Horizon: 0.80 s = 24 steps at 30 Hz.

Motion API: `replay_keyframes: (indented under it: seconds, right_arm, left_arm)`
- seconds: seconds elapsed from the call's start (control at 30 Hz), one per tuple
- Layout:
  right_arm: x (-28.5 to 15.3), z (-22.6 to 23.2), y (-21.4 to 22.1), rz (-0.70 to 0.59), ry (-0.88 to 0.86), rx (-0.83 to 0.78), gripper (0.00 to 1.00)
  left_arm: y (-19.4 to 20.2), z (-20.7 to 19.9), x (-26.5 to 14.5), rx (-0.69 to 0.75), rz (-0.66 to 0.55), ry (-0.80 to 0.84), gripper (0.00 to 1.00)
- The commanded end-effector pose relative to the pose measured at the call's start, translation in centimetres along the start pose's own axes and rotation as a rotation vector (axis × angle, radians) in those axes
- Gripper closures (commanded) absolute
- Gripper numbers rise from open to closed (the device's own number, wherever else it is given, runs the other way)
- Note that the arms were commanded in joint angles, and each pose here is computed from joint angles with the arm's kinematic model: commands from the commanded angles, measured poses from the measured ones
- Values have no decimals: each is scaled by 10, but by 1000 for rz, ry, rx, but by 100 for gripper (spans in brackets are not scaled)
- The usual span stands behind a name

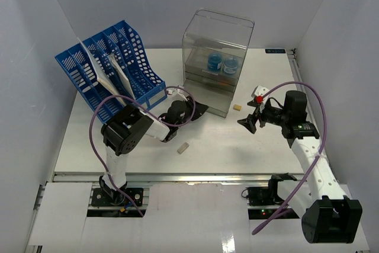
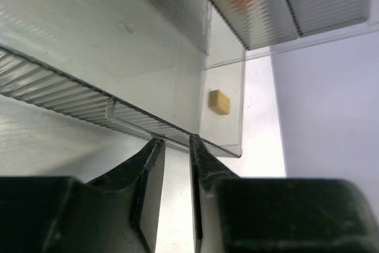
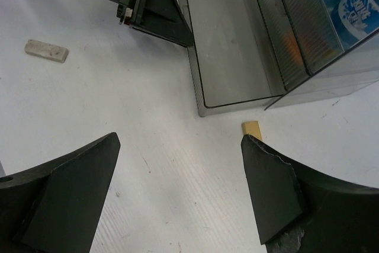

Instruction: Organize the desk

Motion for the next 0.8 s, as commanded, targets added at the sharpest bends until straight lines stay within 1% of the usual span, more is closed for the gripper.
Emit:
replay_keyframes:
  seconds: [0.0,0.07,0.13,0.17,0.23,0.33,0.37,0.43,0.57,0.6,0.67,0.77]
  right_arm:
    - [7,-6,14,56,34,75,8]
    - [9,-8,20,84,32,81,6]
    - [11,-10,23,98,10,23,4]
    - [11,-12,26,100,-15,-52,2]
    - [12,-13,33,92,-63,-246,5]
    - [18,-13,49,108,-119,-452,10]
    - [21,-15,54,118,-140,-488,10]
    - [26,-21,61,143,-183,-499,10]
    - [44,-46,74,183,-280,-428,6]
    - [52,-55,78,188,-296,-413,5]
    - [59,-62,84,197,-320,-386,3]
    - [72,-73,98,212,-341,-347,0]
  left_arm:
    - [4,-14,-3,126,98,23,38]
    - [4,-20,-2,159,125,47,32]
    - [3,-26,-4,194,148,71,28]
    - [2,-31,-7,214,163,89,26]
    - [1,-35,-14,250,174,112,24]
    - [-3,-41,-32,312,183,137,23]
    - [-5,-44,-38,332,183,142,23]
    - [-9,-51,-55,369,179,159,23]
    - [-15,-49,-88,463,160,154,18]
    - [-21,-57,-100,483,130,180,18]
    - [-26,-55,-116,526,92,157,15]
    - [-31,-43,-148,559,40,115,2]
Point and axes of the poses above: each gripper's point midway between its finger pads, its own x axis out along the fingers, its own z axis along the line the jaws close on, y = z × x, the point moved 10 cm from there along -x, back along the fingers, and after that the axes turned 13 degrees about -x, right-handed, at the moved point
